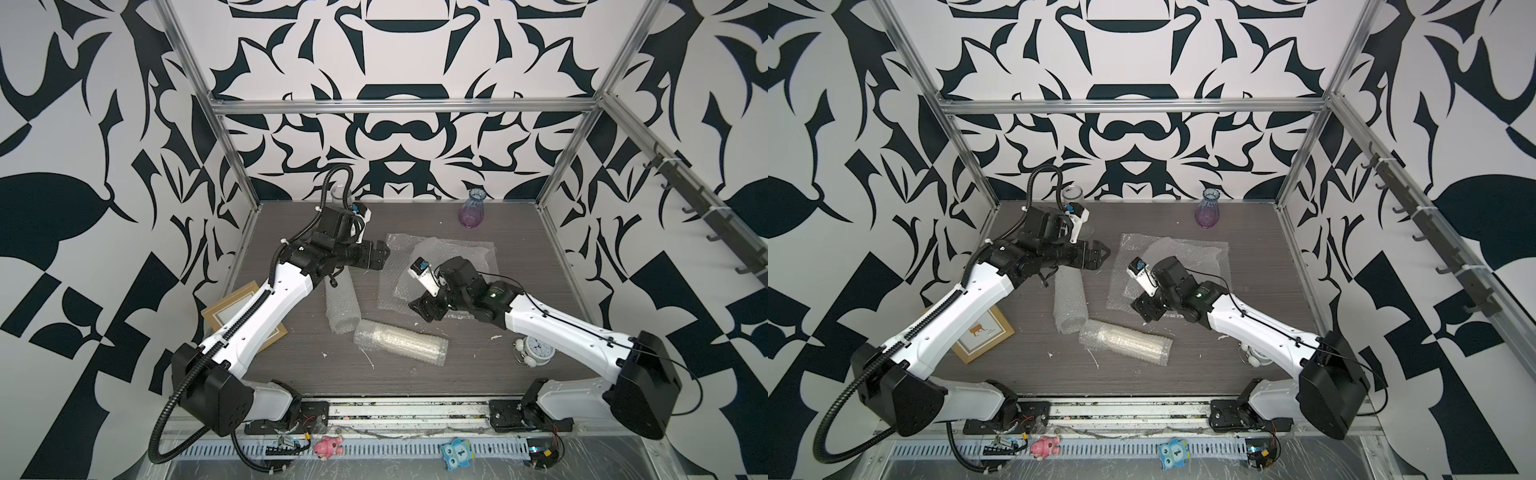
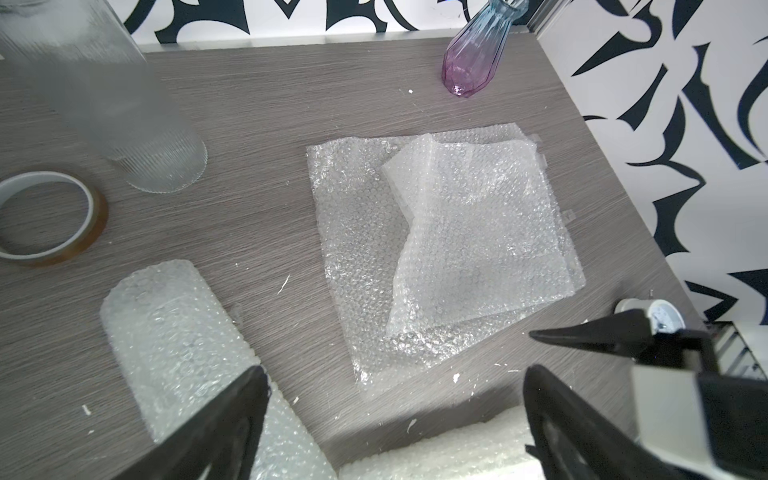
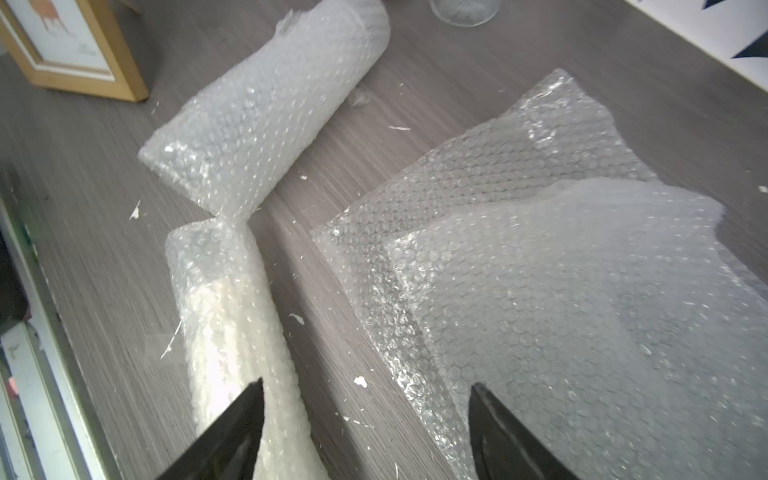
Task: Unwrap the vase from the bubble wrap
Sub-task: Pick up the bubble wrap from the center of the board.
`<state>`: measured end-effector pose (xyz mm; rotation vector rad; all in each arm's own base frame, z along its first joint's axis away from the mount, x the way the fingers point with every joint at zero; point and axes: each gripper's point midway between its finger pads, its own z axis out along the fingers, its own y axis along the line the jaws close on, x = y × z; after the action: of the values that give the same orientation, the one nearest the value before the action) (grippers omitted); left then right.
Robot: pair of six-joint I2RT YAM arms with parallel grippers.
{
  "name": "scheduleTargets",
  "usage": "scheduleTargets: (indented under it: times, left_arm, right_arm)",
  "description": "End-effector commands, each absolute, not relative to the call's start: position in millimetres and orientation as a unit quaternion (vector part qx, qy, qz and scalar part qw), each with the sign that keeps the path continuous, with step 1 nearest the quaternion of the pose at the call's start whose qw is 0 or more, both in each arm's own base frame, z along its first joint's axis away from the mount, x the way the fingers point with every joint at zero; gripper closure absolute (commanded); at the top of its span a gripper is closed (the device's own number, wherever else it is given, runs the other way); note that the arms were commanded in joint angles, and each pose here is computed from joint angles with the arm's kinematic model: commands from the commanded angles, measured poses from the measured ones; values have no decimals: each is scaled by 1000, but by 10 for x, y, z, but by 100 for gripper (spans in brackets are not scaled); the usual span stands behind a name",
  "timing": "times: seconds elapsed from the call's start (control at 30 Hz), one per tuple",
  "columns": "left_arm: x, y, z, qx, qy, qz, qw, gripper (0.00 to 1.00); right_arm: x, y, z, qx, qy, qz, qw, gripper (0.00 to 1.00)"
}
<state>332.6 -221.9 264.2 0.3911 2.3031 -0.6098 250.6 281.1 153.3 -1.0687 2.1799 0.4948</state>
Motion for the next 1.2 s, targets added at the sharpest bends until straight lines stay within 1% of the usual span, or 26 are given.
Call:
scheduleTargets:
  times: [0.0, 0.1, 0.27, 0.43, 0.57, 0.77, 0.97, 1.17]
  left_arm:
    - [3308, -2206, 2737, 139, 882, -270, 360, 1]
    - [3350, -2153, 2713, 128, 885, -268, 359, 1]
    - [3394, -2129, 2681, 119, 887, -274, 352, 1]
    - [3408, -2116, 2676, 115, 887, -278, 350, 1]
    - [3427, -2121, 2644, 111, 888, -286, 343, 1]
    - [3467, -2089, 2605, 103, 890, -286, 339, 1]
    - [3502, -2050, 2586, 95, 891, -286, 338, 1]
    - [3522, -2029, 2563, 92, 893, -284, 337, 1]
  right_arm:
    - [2279, 3042, 1591, -480, 796, 202, 309, 22]
    - [2117, 3156, 1462, -526, 783, 192, 272, 22]
    - [1972, 3256, 1246, -573, 773, 163, 217, 22]
    - [1901, 3253, 1071, -597, 770, 132, 184, 22]
    - [1814, 3283, 982, -609, 766, 130, 161, 22]
    - [1753, 3283, 844, -622, 764, 104, 138, 21]
    - [1837, 3245, 719, -633, 760, 31, 145, 20]
    - [1810, 3320, 587, -641, 755, 23, 139, 20]
